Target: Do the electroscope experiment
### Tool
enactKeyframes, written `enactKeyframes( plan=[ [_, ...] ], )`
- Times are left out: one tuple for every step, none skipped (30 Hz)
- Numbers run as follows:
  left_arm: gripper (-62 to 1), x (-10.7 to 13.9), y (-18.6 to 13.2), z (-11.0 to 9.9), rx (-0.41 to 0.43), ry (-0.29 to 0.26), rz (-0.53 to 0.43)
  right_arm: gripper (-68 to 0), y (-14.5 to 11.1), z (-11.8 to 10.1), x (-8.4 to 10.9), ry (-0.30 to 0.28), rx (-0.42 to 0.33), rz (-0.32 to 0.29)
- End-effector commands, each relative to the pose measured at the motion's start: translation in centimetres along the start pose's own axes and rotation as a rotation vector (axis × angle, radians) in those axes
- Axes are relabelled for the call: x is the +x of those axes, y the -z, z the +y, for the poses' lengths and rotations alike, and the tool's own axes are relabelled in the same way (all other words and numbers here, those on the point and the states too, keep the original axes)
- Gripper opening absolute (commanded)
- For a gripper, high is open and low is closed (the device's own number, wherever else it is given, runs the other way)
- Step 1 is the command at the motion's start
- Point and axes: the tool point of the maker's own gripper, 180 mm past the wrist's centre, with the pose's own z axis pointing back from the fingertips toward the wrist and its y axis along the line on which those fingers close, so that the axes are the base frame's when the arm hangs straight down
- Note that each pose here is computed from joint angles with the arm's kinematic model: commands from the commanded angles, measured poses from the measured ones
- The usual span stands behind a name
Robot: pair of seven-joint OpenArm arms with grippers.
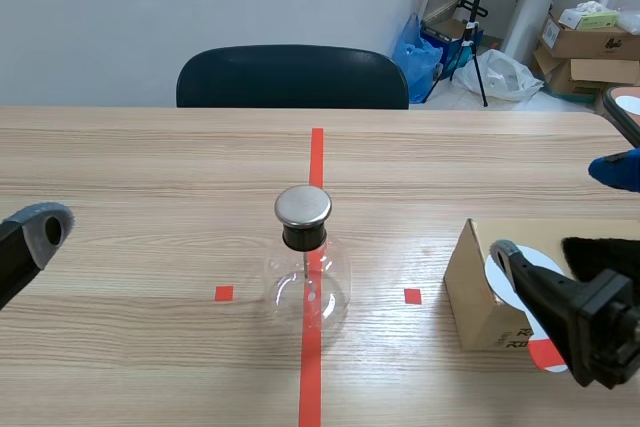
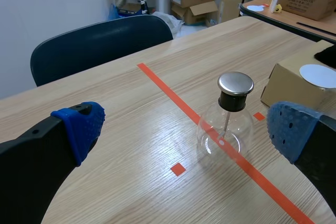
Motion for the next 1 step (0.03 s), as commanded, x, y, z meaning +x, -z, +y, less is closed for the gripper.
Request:
enactKeyframes(
  plan=[
    [1.4, 0.49, 0.04, -0.15, -0.002, -0.011, -0.026, 0.4, 0.18, -0.16, 0.68, -0.006, 0.000, -0.026]
  ],
)
